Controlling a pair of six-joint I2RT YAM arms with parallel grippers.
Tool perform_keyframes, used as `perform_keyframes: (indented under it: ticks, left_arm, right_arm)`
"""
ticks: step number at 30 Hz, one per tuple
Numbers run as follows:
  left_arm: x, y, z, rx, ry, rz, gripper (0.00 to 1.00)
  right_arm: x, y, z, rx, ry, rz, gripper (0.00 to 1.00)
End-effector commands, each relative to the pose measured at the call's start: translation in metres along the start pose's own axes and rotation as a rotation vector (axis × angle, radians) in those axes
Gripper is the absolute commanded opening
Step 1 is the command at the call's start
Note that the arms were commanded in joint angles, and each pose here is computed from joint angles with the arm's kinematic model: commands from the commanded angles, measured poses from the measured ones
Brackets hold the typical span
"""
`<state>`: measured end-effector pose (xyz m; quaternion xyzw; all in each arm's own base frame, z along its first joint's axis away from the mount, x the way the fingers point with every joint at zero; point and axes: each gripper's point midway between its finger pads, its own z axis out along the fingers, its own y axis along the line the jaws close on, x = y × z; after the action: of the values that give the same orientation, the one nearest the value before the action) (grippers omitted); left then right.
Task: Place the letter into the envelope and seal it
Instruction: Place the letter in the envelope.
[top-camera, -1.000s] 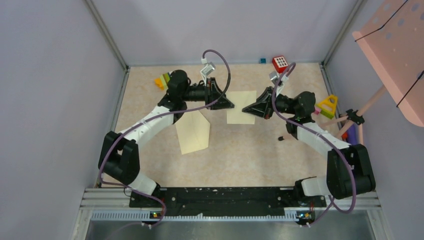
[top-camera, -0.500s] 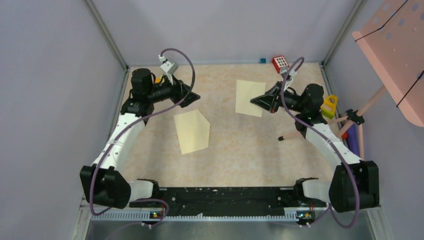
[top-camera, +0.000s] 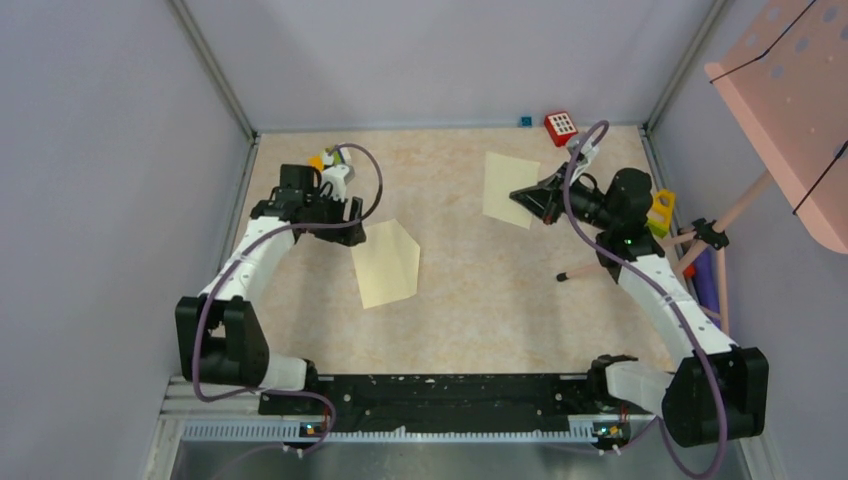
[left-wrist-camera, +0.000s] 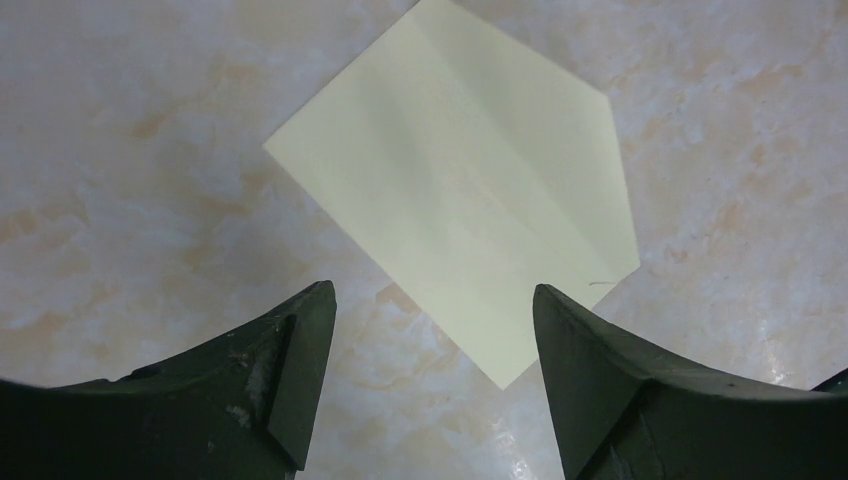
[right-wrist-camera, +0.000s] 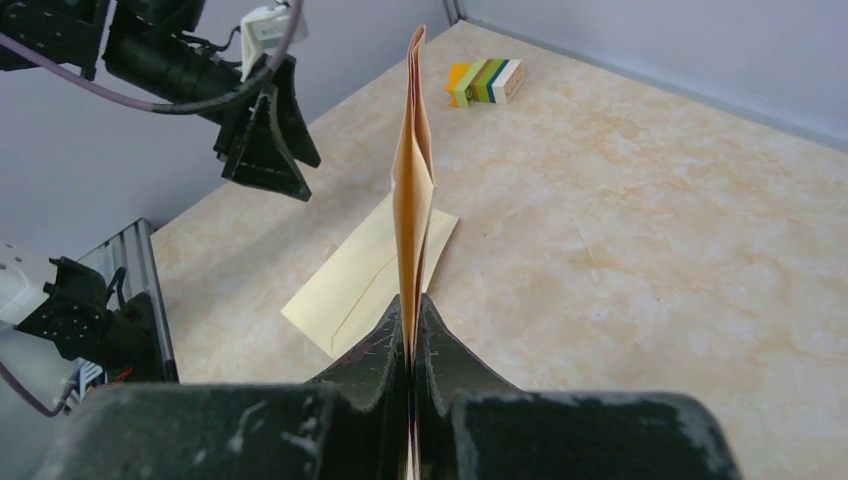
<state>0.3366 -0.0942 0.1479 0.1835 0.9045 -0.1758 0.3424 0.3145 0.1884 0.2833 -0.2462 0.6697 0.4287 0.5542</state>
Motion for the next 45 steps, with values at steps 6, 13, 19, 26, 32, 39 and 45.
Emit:
perform_keyframes:
  ticks: [6, 13, 19, 26, 32, 39, 45]
  left_arm:
    - [0.035, 0.018, 0.021, 0.007, 0.117, -0.223, 0.79]
    - [0.056, 0.004, 0.046, 0.143, 0.173, -0.371, 0.9]
    - [0.077, 0.003, 0.067, 0.161, 0.212, -0.471, 0.96]
    - [0.101, -0.016, 0.082, 0.27, 0.271, -0.586, 0.98]
    - [0.105, -0.027, 0.097, 0.361, 0.3, -0.674, 0.98]
    - [0.099, -0.057, 0.109, 0.427, 0.284, -0.633, 0.99]
    - [0.079, -0.064, 0.124, 0.439, 0.237, -0.608, 0.98]
  right_arm:
    - [-0.043, 0.022, -0.01, 0.008, -0.112, -0.163, 0.0]
    - [-0.038, 0.022, -0.011, 0.0, -0.107, -0.181, 0.0]
    - [-0.025, 0.008, -0.006, 0.025, -0.084, -0.18, 0.0]
    - [-0.011, -0.008, 0.001, 0.047, -0.053, -0.181, 0.0]
    - [-0.012, -0.012, 0.001, 0.068, -0.055, -0.178, 0.0]
    - [0.004, -0.012, 0.009, 0.021, -0.011, -0.043, 0.0]
    - [0.039, -0.013, 0.021, -0.058, 0.129, 0.155, 0.0]
